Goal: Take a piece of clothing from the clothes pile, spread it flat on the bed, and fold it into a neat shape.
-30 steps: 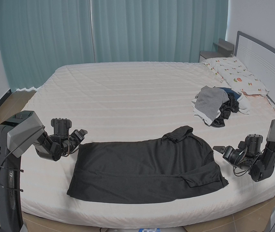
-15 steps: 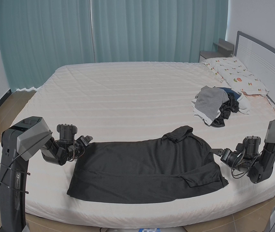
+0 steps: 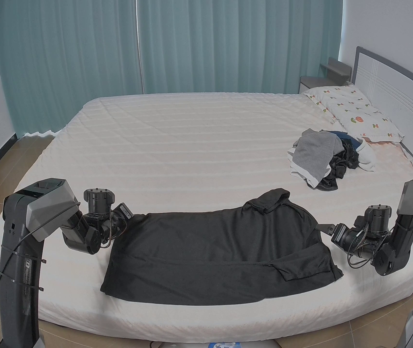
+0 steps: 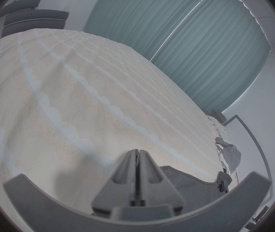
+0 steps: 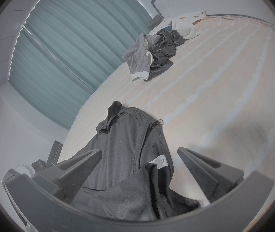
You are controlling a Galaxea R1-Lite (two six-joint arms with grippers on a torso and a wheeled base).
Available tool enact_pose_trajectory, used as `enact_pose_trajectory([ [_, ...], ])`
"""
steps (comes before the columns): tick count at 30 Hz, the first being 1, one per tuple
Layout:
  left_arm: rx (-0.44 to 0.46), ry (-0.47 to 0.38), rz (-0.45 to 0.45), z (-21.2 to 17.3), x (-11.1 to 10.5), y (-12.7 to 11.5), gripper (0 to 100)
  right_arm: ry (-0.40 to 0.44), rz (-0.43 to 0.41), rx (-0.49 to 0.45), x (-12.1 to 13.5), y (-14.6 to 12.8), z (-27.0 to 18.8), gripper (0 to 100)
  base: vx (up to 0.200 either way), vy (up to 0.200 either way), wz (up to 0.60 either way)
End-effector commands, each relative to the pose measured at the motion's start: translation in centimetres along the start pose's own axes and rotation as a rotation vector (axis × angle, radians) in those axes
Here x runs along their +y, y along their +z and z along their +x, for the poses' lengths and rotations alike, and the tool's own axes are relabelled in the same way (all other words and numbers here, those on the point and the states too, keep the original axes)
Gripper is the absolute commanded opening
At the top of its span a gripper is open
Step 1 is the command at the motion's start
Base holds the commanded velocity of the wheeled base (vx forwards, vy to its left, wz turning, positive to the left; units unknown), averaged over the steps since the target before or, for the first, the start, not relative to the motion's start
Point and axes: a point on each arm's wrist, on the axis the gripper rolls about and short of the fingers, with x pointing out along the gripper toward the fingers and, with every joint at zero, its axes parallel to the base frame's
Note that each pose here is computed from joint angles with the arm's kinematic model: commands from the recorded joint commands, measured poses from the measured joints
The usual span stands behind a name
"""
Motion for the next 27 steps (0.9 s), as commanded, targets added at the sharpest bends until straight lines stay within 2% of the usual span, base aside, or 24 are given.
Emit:
enact_pose_trajectory([
  [1,-0.008,0.015,-0.001,-0.3,0.1,-0.1,0,-0.001,0.000,0.002,0.0,0.0,0.0,100,0.000,0.000,0.00],
  [9,-0.059,0.033,-0.007,-0.9,0.0,0.8,0,0.003,-0.001,-0.007,0.1,0.2,-0.1,100,0.000,0.000,0.00],
  [13,-0.053,0.024,-0.063,-2.0,-0.6,0.9,0,0.015,-0.011,-0.021,0.4,0.5,0.3,100,0.000,0.000,0.00],
  [15,-0.058,0.008,-0.090,-2.4,-1.0,1.3,0,0.042,-0.028,-0.051,1.1,1.6,1.5,100,0.000,0.000,0.00],
  [18,-0.055,0.011,-0.092,-2.4,-0.9,1.2,0,0.030,-0.034,-0.040,1.3,2.5,3.1,100,0.000,0.000,0.00],
  [22,-0.049,0.019,-0.102,-2.3,-0.5,1.2,0,0.027,-0.076,-0.035,1.7,4.1,6.3,100,0.000,0.000,0.00],
  [27,-0.027,0.020,-0.135,-2.4,-0.2,0.9,0,0.013,-0.179,0.018,2.1,3.8,9.4,100,0.000,0.000,0.00],
])
